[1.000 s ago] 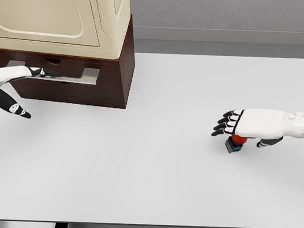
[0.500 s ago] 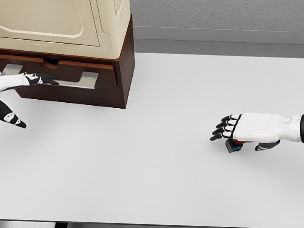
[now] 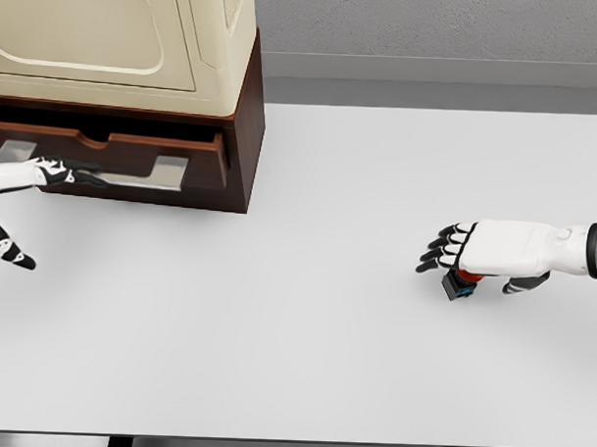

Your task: Open the cabinet drawer with left arm, and place a switch into the drawer with right arm

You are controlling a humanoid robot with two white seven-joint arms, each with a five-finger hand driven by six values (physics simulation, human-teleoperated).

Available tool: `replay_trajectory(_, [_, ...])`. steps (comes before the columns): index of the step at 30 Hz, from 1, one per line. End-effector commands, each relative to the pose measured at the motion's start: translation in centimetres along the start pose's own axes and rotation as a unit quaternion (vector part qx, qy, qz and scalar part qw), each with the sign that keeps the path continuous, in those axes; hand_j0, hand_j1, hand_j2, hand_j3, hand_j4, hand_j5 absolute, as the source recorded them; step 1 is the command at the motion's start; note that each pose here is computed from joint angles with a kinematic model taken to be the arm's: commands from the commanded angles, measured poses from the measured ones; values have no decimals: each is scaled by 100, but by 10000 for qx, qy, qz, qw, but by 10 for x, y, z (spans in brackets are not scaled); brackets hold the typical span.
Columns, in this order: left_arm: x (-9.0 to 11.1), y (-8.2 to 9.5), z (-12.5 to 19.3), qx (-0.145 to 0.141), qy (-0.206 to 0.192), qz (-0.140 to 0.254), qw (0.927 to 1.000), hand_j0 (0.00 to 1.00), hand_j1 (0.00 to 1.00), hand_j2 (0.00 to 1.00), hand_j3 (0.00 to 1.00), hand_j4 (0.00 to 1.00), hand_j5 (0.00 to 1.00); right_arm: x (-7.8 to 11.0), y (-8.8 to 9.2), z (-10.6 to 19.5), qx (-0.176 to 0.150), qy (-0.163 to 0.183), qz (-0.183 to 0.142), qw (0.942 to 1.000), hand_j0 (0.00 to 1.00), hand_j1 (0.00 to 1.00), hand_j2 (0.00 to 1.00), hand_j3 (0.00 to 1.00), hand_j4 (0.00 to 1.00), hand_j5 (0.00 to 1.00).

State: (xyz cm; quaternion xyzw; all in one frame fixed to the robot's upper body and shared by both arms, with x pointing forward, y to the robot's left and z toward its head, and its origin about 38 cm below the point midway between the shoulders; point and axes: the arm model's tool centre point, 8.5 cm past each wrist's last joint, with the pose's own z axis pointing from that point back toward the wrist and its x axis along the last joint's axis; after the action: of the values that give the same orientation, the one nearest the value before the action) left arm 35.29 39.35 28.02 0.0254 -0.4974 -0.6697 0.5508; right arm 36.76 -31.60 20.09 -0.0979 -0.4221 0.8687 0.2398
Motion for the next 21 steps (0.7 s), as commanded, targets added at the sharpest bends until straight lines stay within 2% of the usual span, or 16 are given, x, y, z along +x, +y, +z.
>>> replay_trajectory(1, [3, -2, 6, -53, -152, 105, 9998, 100, 100, 100, 100, 100, 100, -1, 0, 0, -15, 6, -26, 10000, 100, 100, 100, 100, 100, 100])
replay_trajectory(15, [1, -14, 21, -281, -303, 5, 9991, 100, 100, 100, 100, 100, 100, -1, 1, -1, 8, 16, -8, 10000, 100, 100, 100, 100, 100, 100])
replay_trajectory(18, [0, -18, 25, -342, -358, -10, 9988, 100, 100, 100, 100, 100, 100, -1, 1, -1, 8, 16, -8, 10000, 88, 88, 88, 88, 88, 88])
replay_trajectory(21, [0, -19, 31, -368, -385, -23, 9986, 100, 100, 100, 100, 100, 100, -1, 1, -1, 8, 16, -8, 10000, 88, 88, 88, 88, 88, 88])
